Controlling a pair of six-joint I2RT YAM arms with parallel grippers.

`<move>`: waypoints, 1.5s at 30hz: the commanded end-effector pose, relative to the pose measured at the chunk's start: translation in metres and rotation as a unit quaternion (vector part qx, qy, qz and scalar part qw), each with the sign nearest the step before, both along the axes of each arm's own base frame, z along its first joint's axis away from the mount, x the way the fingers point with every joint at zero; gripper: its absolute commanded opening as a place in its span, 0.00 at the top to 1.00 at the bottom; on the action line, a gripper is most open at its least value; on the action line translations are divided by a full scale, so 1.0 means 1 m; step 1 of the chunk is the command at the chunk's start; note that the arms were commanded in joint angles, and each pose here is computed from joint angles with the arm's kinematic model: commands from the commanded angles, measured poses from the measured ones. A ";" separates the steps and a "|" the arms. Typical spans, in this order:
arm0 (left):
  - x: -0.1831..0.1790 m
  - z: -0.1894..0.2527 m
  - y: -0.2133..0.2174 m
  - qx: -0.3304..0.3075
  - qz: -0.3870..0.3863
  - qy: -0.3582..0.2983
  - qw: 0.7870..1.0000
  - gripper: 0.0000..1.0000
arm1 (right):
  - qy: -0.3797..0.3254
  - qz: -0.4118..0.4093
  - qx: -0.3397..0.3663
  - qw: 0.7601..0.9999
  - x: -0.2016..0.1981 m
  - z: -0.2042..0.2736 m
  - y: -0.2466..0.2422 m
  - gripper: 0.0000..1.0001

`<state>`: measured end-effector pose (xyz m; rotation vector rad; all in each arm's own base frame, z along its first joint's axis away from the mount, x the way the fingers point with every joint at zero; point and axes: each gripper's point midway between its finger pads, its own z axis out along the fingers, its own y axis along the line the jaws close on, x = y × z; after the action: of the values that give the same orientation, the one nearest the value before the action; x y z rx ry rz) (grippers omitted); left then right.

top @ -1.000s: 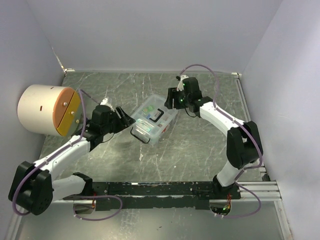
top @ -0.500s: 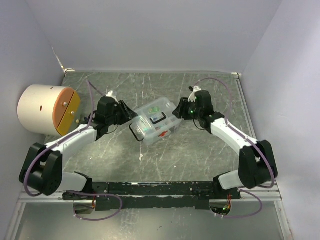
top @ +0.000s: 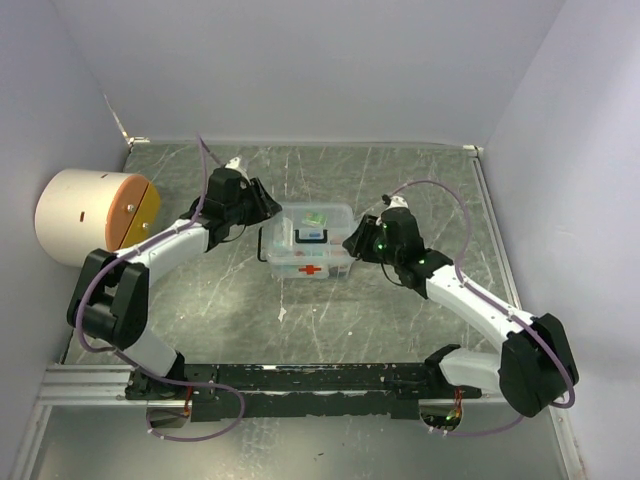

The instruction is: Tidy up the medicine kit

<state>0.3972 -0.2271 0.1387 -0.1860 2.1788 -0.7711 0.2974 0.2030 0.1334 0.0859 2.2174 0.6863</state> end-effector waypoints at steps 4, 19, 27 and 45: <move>-0.009 0.017 0.014 0.064 -0.002 -0.014 0.998 0.32 | 0.041 -0.037 -0.075 0.996 -0.009 0.000 -0.018 0.49; -0.062 0.064 0.084 0.040 0.129 -0.073 0.988 0.00 | -0.059 0.027 -0.146 0.987 0.028 0.069 0.045 0.29; -0.086 0.046 0.071 -0.110 0.122 -0.047 0.985 0.01 | -0.080 0.085 -0.204 0.972 0.048 0.061 0.108 0.26; -0.082 0.001 0.041 -0.261 0.090 0.018 0.961 0.01 | 0.022 0.116 -0.288 0.951 0.036 -0.022 0.106 0.26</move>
<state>0.3089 -0.1803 0.1179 -0.6754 2.0220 -1.1169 0.3564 0.3271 0.1500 -0.4055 2.2853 0.2094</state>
